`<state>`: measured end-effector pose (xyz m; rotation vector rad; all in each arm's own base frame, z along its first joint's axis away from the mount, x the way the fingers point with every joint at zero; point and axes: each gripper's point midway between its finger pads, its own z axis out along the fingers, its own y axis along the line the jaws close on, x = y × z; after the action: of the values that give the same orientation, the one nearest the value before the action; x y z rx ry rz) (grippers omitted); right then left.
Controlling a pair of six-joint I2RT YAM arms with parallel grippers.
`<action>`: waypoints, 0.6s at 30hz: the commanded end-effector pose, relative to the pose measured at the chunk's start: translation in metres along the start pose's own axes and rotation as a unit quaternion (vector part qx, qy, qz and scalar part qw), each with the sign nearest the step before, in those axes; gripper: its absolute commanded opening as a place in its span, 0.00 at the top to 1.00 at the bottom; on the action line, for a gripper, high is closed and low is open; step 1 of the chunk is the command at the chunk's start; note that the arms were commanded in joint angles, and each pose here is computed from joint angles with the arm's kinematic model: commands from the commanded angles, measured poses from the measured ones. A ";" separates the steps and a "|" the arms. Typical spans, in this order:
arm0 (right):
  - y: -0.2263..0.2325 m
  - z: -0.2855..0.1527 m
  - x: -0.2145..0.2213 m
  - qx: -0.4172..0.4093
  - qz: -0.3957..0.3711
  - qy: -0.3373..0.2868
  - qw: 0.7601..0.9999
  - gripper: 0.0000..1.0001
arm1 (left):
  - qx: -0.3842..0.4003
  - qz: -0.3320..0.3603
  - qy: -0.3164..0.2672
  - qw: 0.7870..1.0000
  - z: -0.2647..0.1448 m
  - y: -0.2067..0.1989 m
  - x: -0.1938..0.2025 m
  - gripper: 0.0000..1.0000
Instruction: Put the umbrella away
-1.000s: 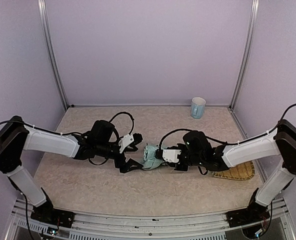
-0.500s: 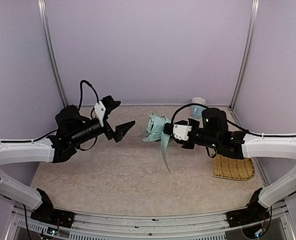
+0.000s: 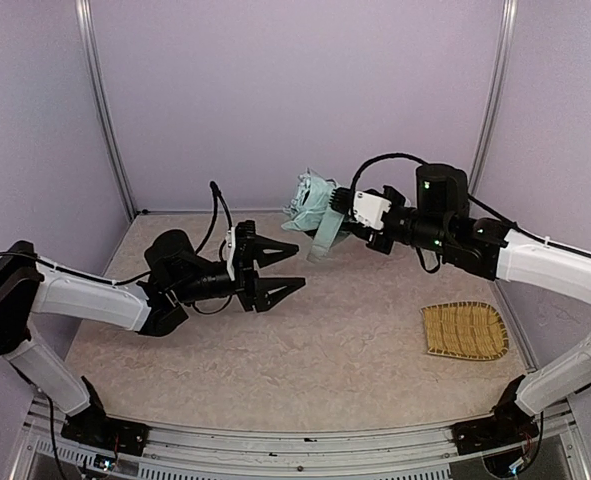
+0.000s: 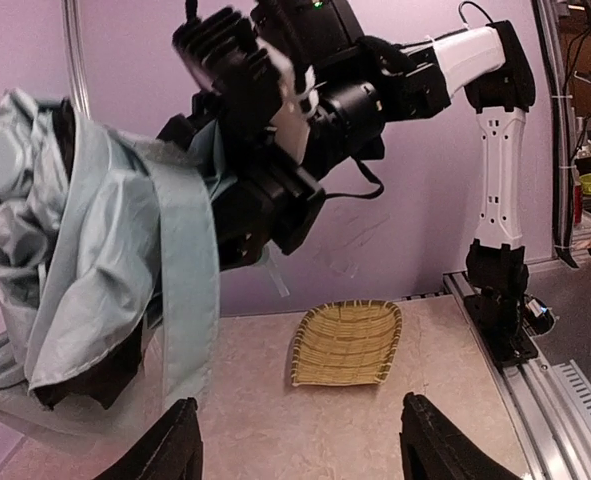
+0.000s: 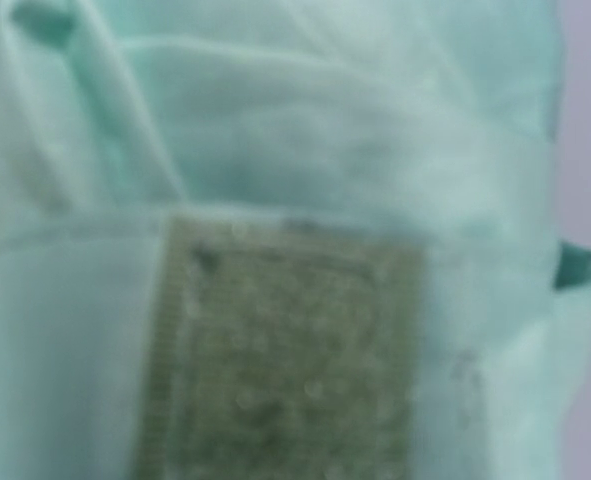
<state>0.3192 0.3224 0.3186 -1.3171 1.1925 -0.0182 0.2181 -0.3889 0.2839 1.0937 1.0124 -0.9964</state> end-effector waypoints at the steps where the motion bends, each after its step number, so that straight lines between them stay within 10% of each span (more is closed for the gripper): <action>1: -0.030 -0.017 -0.042 0.009 0.011 -0.057 0.998 1.00 | 0.025 -0.036 -0.038 0.998 0.008 0.018 -0.005 0.34; 14: -0.042 -0.028 -0.067 0.006 0.015 -0.099 0.995 1.00 | 0.076 -0.005 -0.012 0.997 0.039 -0.007 0.020 0.29; 18: -0.043 -0.029 -0.071 0.005 0.015 -0.107 0.994 1.00 | 0.092 -0.014 -0.001 0.996 0.042 -0.011 0.030 0.64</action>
<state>0.3009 0.3343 0.3523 -1.3474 1.1277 0.1153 0.2258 -0.4282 0.2658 1.1808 0.9704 -1.1002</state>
